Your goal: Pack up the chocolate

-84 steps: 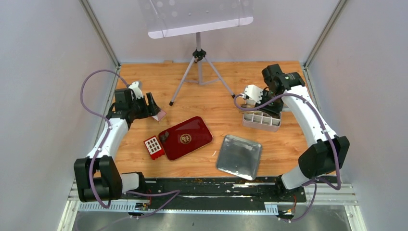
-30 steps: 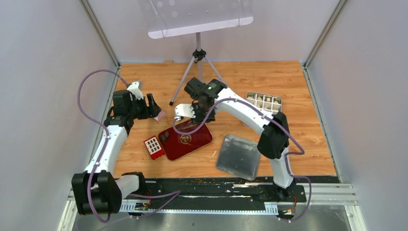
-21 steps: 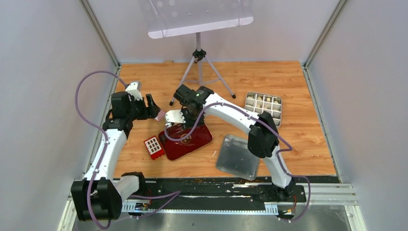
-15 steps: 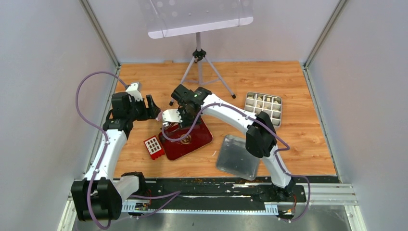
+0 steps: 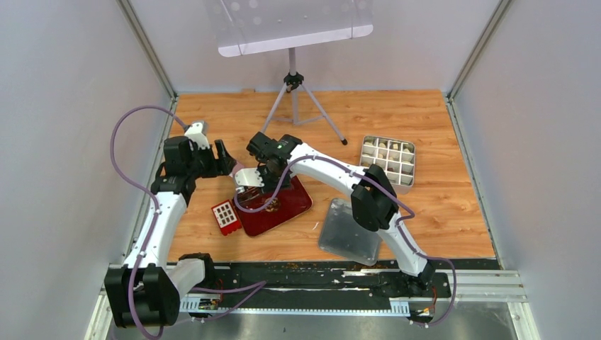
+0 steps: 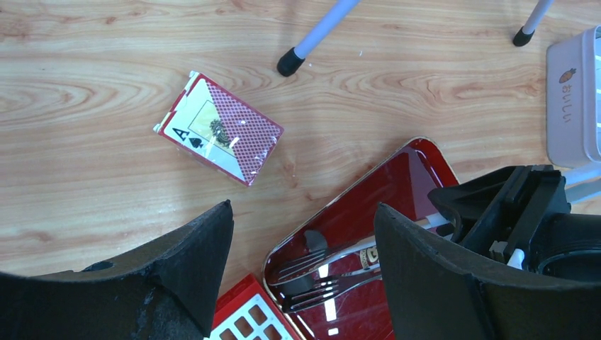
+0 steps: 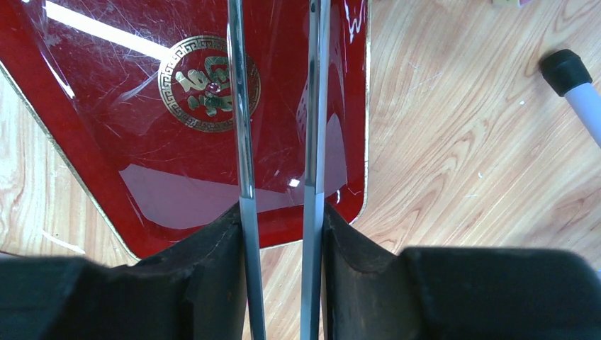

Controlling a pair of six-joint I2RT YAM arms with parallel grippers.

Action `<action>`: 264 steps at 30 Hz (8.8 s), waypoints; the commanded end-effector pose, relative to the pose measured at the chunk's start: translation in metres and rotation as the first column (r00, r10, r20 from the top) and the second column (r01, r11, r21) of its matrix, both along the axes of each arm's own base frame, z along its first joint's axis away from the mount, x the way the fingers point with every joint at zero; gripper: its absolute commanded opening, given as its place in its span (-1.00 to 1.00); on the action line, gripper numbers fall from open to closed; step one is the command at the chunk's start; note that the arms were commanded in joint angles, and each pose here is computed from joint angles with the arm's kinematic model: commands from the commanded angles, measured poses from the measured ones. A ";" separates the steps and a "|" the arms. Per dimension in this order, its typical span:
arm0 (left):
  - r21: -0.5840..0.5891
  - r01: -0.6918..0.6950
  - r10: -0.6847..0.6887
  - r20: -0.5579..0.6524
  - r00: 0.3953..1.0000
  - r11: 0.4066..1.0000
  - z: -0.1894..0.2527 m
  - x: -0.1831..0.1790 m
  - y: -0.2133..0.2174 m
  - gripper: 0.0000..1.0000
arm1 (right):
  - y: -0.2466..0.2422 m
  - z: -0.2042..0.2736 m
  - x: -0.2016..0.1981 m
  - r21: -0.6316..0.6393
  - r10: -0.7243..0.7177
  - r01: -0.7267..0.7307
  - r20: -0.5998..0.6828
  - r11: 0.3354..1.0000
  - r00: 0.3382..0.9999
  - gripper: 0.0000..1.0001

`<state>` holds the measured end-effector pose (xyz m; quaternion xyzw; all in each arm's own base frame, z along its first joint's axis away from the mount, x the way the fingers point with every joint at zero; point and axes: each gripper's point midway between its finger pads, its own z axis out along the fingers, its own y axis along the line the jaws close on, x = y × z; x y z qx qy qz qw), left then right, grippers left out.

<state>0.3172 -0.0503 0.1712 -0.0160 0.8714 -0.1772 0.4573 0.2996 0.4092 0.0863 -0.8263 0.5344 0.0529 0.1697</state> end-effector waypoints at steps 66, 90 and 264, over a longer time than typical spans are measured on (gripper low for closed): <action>-0.013 0.059 -0.060 -0.039 0.997 0.998 -0.005 0.027 -0.015 0.61 | -0.423 0.098 -0.007 -0.102 -0.792 0.788 0.012 0.607 0.611 -0.59; 0.149 0.290 -0.285 -0.056 0.957 0.945 -0.012 0.022 -0.045 0.56 | -0.444 0.098 -0.023 -0.125 -0.823 0.818 0.015 0.561 0.567 -0.57; 0.192 -0.106 0.073 0.174 0.982 0.976 0.033 -0.050 0.025 0.72 | -0.023 0.068 -0.021 0.113 -0.418 0.423 -0.066 0.899 0.906 -0.69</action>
